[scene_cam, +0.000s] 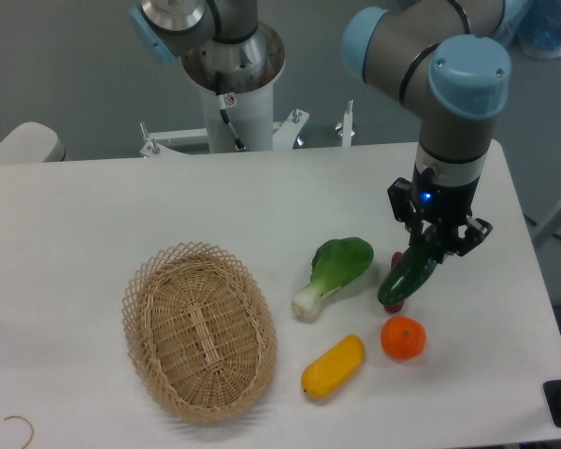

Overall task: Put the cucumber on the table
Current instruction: 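Lift the green cucumber in the gripper up and away from the eggplant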

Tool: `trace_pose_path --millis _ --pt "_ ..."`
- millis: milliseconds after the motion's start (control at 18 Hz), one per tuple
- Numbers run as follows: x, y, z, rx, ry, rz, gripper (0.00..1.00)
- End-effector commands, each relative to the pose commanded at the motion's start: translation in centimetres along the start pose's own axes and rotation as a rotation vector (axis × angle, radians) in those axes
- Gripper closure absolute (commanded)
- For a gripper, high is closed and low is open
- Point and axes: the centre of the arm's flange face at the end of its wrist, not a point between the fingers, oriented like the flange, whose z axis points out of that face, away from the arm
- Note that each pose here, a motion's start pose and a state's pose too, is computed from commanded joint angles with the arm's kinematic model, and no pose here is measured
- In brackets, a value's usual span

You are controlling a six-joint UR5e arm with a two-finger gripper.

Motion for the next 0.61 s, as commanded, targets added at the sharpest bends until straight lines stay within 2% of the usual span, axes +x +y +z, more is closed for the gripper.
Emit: trace_pose_path --millis 500,611 --pt "0.0 1.4 0.6 -0.007 0.01 -0.005 0.64" --pt "0.1 1.6 0.8 -0.011 0.013 0.02 0.64"
